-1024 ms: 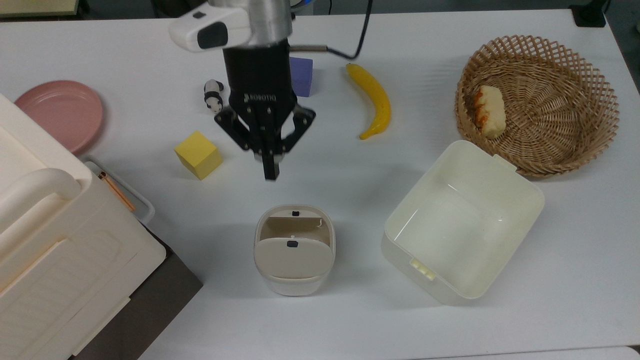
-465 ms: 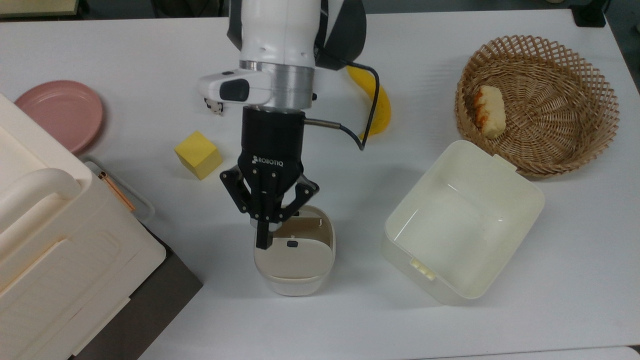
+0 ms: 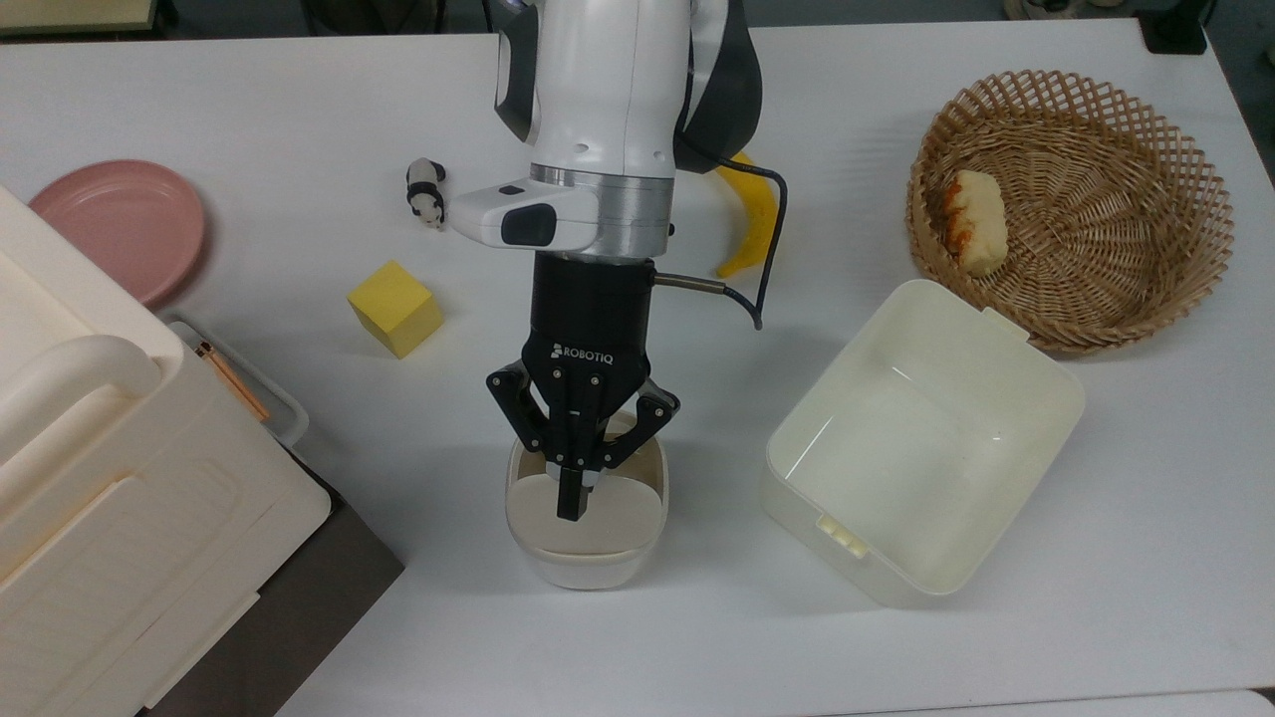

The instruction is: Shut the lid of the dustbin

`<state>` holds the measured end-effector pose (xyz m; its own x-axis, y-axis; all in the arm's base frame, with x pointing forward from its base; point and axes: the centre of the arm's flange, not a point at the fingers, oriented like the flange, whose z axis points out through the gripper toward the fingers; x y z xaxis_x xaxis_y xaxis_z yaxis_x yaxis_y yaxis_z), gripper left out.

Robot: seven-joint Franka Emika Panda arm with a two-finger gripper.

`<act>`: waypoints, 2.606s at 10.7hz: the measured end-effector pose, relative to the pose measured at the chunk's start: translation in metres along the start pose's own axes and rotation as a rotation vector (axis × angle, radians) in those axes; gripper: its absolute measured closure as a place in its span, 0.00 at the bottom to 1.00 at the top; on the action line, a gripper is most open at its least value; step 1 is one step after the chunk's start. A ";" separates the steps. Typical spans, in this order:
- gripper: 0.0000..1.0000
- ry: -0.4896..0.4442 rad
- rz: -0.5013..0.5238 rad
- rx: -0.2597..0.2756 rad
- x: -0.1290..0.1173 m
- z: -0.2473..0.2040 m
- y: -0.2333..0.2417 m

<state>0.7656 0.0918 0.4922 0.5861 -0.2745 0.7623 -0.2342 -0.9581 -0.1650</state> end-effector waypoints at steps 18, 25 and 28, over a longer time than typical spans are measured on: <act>0.99 -0.450 -0.142 -0.042 -0.059 0.014 0.000; 0.53 -0.785 -0.248 -0.023 -0.016 -0.130 0.056; 0.08 -0.903 -0.284 -0.017 -0.009 -0.176 0.088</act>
<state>0.6029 0.0241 0.5814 1.0000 0.0024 -0.0015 0.0024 -0.9995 -0.0330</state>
